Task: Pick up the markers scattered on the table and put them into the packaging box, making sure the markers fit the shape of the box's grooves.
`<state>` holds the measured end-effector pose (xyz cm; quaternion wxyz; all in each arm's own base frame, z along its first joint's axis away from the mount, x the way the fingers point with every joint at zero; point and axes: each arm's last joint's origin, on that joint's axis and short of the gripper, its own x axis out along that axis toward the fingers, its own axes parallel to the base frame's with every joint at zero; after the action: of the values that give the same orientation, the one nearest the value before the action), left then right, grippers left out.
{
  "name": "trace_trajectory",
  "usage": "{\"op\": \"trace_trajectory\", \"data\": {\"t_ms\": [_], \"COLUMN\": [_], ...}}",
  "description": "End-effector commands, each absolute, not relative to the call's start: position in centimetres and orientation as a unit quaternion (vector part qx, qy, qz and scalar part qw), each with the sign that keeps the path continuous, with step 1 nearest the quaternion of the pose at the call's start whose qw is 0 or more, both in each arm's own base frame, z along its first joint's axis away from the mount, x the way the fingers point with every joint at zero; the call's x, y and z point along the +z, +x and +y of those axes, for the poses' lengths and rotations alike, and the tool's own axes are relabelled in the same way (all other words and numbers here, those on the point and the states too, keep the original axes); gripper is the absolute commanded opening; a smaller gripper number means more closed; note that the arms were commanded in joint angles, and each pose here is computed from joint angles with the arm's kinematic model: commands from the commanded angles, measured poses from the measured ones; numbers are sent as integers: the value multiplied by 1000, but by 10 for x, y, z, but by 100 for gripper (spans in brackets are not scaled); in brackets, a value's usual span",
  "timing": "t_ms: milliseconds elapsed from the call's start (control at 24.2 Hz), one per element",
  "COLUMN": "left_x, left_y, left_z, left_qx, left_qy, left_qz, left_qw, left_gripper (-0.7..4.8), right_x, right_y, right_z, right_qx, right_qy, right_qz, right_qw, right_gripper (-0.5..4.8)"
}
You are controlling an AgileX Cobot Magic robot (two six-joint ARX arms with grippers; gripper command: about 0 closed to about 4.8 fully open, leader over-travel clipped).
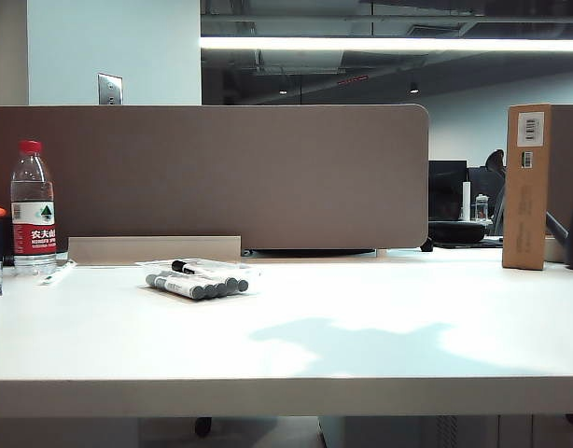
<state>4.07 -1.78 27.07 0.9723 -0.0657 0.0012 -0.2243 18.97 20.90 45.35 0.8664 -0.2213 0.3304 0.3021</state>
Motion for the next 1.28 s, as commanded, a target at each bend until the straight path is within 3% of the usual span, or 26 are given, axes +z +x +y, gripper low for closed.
{"op": "trace_trajectory", "data": {"t_ms": [41,289,537,702,785,992,1281], "left_x": [269,238,196,178,169,166,167], "left_y": [42,63,89,96,97,97,97], "left_z": [-15,-14,-6,-3,-1,2,3], "left_qx": [-174,-139,-144,-108,-81,-18,-9], "left_qy": [-18,-16,-50,-58,-63,-64,-30], "left_qz": [-6,21,-27,-42,-16,0,-6], "left_qw": [985,990,988,992,995,998,999], "left_gripper": [1,1,1,1,1,1,1], "right_x": [457,457,457,457,457,457,457], "right_y": [189,189,189,189,189,189,189], "right_z": [208,208,208,208,208,208,208], "right_qx": [303,303,303,303,303,303,303], "right_qy": [-214,-215,-214,-214,-215,-215,-214], "right_qz": [321,322,321,321,321,321,321], "right_qw": [871,871,871,871,871,871,871], "right_gripper": [-5,-5,-5,-5,-5,-5,-5]}}
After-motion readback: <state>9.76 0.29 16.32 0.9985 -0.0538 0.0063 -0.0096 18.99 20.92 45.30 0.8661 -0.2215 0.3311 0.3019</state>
